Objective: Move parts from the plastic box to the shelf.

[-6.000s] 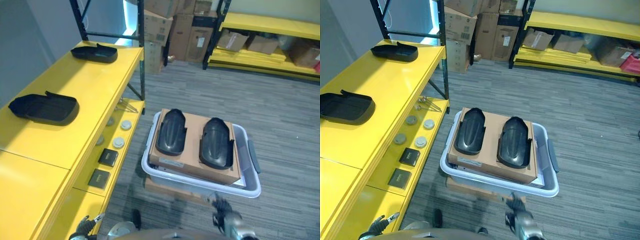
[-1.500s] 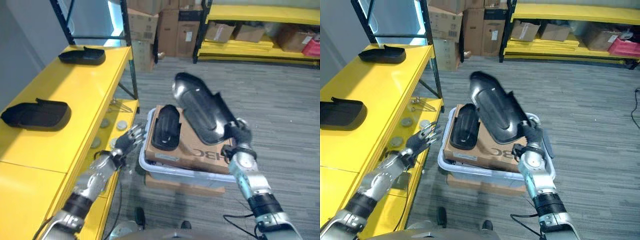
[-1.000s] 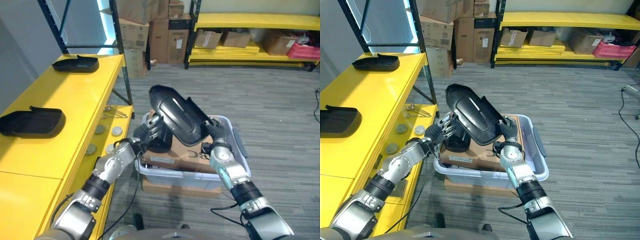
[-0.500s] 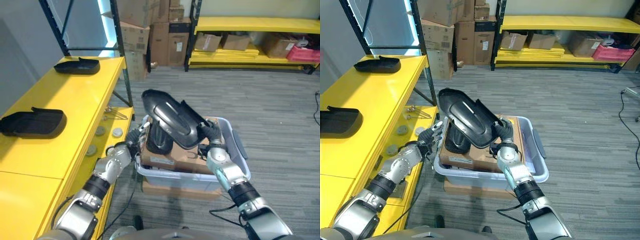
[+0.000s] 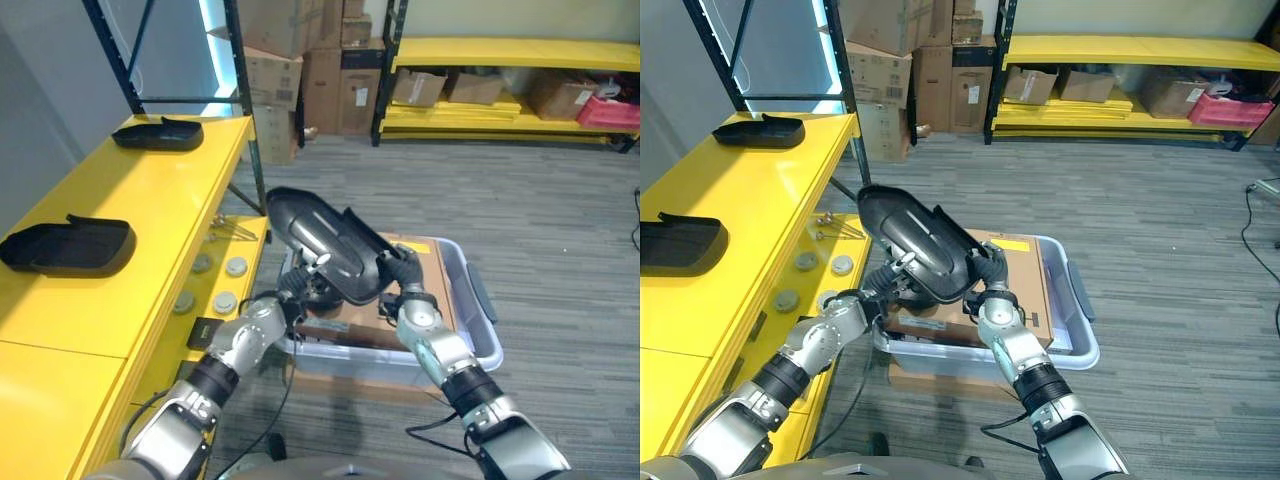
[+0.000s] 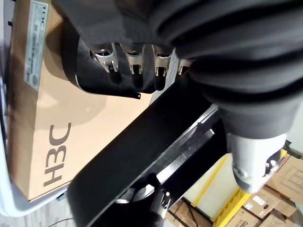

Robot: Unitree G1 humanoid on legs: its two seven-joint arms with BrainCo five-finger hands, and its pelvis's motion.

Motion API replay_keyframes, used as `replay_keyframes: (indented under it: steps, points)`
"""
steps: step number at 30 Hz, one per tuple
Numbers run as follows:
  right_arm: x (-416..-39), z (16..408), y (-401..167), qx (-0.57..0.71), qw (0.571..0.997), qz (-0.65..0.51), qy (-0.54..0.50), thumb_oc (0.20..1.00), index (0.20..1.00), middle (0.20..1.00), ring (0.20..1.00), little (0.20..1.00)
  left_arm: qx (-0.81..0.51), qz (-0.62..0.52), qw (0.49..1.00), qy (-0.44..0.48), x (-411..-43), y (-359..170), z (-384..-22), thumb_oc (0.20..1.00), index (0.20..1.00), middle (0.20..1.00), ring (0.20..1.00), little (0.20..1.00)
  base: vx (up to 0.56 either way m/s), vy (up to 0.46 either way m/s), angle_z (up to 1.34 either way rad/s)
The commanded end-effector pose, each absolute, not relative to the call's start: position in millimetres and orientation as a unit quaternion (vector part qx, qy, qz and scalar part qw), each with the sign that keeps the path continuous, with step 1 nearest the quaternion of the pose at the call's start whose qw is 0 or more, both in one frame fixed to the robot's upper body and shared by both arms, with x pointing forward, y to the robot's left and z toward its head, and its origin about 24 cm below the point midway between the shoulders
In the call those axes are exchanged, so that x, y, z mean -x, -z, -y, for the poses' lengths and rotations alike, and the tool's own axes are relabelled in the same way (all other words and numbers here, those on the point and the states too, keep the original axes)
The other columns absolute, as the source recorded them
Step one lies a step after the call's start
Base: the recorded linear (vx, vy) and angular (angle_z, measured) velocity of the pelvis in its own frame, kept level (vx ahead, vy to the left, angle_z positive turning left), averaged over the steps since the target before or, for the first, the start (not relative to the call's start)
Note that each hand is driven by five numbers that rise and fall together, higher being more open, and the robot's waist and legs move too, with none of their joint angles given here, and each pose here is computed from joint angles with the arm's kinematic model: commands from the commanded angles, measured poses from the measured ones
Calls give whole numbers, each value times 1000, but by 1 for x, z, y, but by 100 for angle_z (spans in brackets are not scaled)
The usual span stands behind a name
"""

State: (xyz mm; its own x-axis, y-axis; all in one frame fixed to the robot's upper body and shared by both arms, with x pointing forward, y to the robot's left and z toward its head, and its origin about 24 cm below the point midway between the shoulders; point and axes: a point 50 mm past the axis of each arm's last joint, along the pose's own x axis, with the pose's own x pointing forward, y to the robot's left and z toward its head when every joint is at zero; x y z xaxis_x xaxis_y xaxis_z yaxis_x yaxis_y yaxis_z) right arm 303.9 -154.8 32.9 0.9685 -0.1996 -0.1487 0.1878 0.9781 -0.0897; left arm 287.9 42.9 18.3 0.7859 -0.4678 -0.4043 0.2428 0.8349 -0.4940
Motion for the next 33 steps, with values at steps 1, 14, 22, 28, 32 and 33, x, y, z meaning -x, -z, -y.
replay_keyframes:
  steps: [1,14,22,28,32,33]
  points:
    - [-328,144,-67,-12,995,-3,96,200,200,200,200,200,225,-233,913,249,-298,-41,-12,1000,1000,1000,1000,1000,0,0,0]
    - [-325,117,-54,-30,997,-43,53,200,200,200,200,200,227,-187,916,272,-293,-52,9,200,200,200,200,200,0,0,0]
    - [-320,102,-49,-37,997,-62,3,200,200,200,200,200,228,-122,921,291,-292,-69,9,200,200,200,200,200,3,3,-3]
    - [-315,91,-44,-37,996,-74,-24,200,200,200,200,200,230,-90,927,282,-292,-83,7,200,200,200,200,200,0,0,0]
    - [-313,87,-44,-37,996,-77,-32,300,300,300,300,300,195,-49,944,263,-295,-88,-2,200,200,200,200,200,0,0,0]
    - [-314,89,-45,-40,996,-78,-17,1000,1000,1000,1000,1000,177,-33,953,246,-298,-90,-7,200,200,200,200,200,0,0,0]
